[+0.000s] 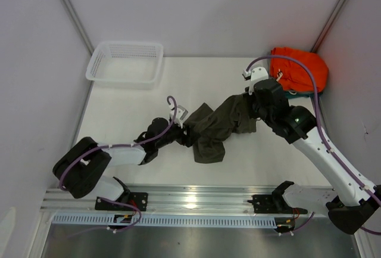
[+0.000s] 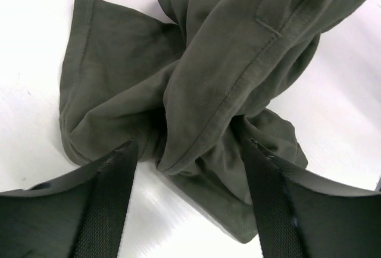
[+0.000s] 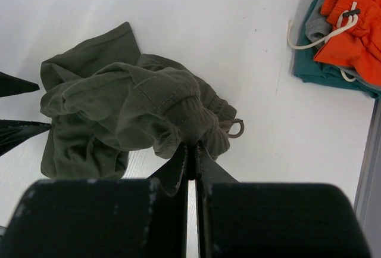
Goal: Fold and stack the shorts
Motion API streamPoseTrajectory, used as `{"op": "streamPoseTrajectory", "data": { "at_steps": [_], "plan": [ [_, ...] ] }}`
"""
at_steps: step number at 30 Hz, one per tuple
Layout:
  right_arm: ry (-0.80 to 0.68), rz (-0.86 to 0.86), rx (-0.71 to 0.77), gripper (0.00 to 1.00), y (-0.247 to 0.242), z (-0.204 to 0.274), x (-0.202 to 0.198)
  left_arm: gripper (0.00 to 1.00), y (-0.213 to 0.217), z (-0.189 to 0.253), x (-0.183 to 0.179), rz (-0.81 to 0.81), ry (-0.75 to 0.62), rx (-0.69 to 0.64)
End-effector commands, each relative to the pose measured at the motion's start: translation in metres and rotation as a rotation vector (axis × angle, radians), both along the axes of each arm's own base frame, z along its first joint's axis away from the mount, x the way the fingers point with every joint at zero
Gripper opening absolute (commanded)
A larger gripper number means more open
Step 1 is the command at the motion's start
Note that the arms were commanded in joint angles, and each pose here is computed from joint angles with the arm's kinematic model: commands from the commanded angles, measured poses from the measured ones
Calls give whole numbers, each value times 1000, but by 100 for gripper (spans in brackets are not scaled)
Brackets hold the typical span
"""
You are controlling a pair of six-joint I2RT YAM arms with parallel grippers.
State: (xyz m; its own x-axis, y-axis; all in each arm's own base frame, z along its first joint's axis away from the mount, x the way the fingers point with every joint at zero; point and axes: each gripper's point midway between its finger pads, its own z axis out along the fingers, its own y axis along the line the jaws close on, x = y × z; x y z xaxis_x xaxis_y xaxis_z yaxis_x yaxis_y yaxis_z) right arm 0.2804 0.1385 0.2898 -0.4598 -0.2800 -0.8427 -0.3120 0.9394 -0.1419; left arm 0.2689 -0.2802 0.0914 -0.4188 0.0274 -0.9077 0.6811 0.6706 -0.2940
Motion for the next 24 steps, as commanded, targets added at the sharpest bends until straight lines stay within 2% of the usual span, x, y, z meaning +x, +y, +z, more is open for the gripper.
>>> {"op": "streamPoseTrajectory", "data": {
  "at_steps": [1, 3, 8, 10, 11, 12, 14, 19, 20, 21, 23, 24],
  "plan": [
    [-56, -5, 59, 0, 5, 16, 7, 69, -16, 27, 16, -25, -101, -43],
    [-61, -8, 64, 0, 5, 17, 7, 56, -17, 24, 15, -30, -91, -43],
    [-62, -11, 83, 0, 5, 18, 9, 50, -20, 7, 23, -15, -54, -13],
    [-68, -18, 92, 0, 4, 19, 10, 41, -25, 6, 26, -23, -49, -16],
    [-71, -24, 102, 0, 3, 21, 11, 34, -27, 1, 26, -28, -35, -10],
    [-79, -30, 111, 0, 2, 23, 13, 16, -29, 1, 28, -26, -34, -11],
    [-87, -61, 134, 0, -4, 27, 17, 0, -29, 0, 31, -20, -27, 2],
    [-117, -122, 275, 0, -13, 39, 37, 0, -17, 17, 36, 49, -16, 36],
    [-102, -112, 331, 0, -9, 41, 40, 0, -22, 44, 49, 76, -41, 23],
    [-121, -140, 365, 0, -17, 48, 52, 0, -9, 41, 46, 113, 0, 89],
    [-114, -107, 437, 0, -10, 58, 62, 0, -6, 71, 55, 141, -21, 122],
    [-132, -119, 460, 0, -13, 69, 75, 0, 0, 102, 65, 192, -34, 153]
  ]
}}
